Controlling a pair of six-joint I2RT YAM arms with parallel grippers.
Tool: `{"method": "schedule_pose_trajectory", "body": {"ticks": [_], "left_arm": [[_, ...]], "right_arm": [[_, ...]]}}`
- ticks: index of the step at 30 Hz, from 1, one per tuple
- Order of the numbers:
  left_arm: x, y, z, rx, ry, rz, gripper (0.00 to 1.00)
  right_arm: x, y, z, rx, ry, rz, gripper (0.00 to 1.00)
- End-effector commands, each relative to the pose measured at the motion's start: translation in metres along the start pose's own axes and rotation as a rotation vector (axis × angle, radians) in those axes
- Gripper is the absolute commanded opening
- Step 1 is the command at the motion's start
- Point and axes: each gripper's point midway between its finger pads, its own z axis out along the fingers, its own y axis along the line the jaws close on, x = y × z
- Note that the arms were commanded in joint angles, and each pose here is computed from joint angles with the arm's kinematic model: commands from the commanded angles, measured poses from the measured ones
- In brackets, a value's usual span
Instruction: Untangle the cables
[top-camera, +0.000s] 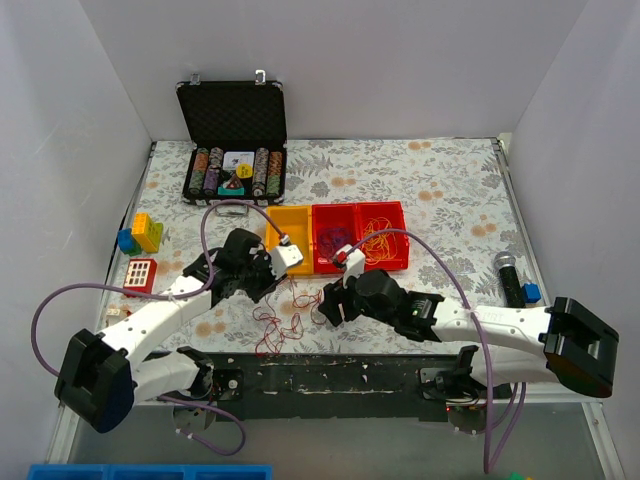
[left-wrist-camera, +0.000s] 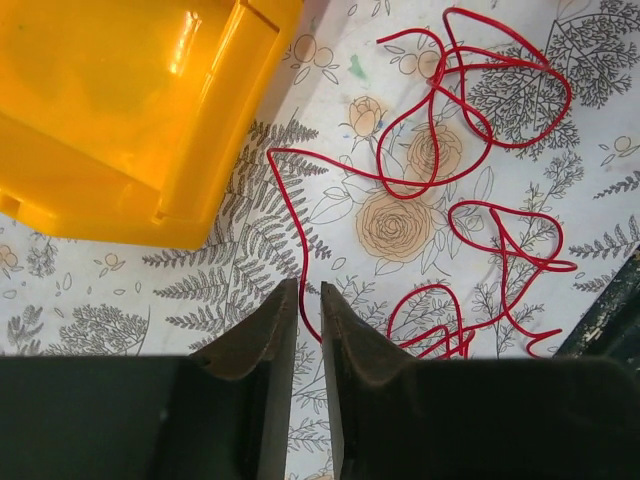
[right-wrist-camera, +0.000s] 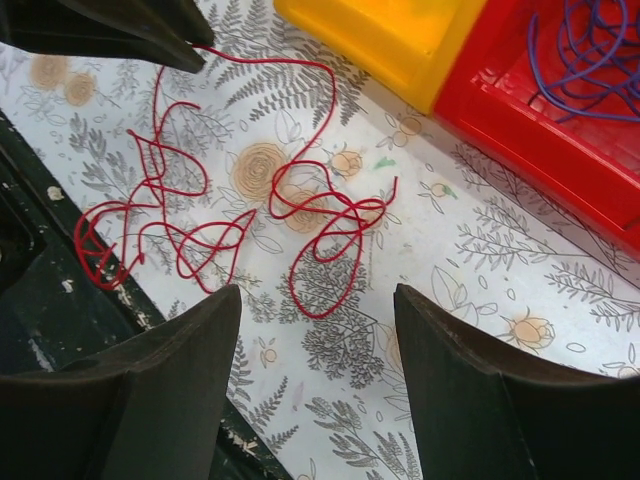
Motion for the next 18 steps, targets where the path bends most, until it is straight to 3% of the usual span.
{"method": "schedule_pose_trajectory", "body": {"ticks": [1,5,10,12,18], "left_arm": [[-0.018,-0.001,-0.01,0.011,-0.078,0.059,0.12],[-0.019,-0.002,-0.017,0.01,-0.07,0.051,0.14],[-0.012,-0.003,-0.016,0.009,-0.032,0.006,0.48],[-0.01,-0.001,-0.013,0.004,-0.018,-0.015,0.56],[-0.002,-0.005,0.0,0.033,0.0,-0.021,0.58]], "right_arm": [[-0.002,-0.005,0.004,-0.001,-0.03,0.026,0.71],[-0.003,-0.006,0.008,-0.002,-0.035,0.03,0.71],[-0.011,-0.003,0.008,-0.011,-0.057,0.035,0.7],[-0.013,-0.003,0.008,-0.012,-0.061,0.036,0.7],[-0.016,0.001,0.008,-0.026,-0.067,0.036,0.7]]}}
